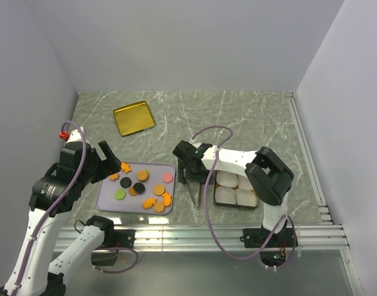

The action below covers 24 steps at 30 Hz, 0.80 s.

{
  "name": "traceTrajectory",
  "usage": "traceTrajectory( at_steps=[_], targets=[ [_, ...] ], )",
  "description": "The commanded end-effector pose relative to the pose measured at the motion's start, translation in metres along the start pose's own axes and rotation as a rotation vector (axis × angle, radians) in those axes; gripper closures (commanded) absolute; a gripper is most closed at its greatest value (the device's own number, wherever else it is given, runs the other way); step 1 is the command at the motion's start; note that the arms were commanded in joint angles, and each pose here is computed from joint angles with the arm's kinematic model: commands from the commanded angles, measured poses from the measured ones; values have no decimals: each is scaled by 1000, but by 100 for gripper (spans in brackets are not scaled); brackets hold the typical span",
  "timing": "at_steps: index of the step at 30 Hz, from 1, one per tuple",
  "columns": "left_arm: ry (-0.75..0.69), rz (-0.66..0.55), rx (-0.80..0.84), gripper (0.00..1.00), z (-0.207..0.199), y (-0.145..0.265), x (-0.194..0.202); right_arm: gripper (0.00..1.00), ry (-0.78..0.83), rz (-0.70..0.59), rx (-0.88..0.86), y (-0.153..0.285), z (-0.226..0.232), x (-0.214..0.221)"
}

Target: Pack the cookies

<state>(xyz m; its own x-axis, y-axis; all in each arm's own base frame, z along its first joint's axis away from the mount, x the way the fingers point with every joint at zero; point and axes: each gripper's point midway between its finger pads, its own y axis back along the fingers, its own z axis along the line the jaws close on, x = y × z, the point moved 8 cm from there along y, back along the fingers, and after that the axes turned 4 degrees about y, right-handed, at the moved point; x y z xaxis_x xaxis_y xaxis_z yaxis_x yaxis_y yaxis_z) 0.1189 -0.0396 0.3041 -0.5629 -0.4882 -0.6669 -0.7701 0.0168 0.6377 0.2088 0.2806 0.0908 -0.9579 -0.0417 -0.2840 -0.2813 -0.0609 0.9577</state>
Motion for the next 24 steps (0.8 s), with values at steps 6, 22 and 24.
traceTrajectory(
  at_steps=[6, 22, 24],
  targets=[
    [5, -8, 10, 10, 3, 5, 3, 7, -16, -3, -26, -16, -1, 15],
    [72, -9, 40, 11, 7, 13, 11, 29, 46, 48, 26, -31, -2, 34],
    [74, -8, 37, 11, 9, 14, 14, 32, 53, 52, 28, -33, -1, 37]
  ],
)
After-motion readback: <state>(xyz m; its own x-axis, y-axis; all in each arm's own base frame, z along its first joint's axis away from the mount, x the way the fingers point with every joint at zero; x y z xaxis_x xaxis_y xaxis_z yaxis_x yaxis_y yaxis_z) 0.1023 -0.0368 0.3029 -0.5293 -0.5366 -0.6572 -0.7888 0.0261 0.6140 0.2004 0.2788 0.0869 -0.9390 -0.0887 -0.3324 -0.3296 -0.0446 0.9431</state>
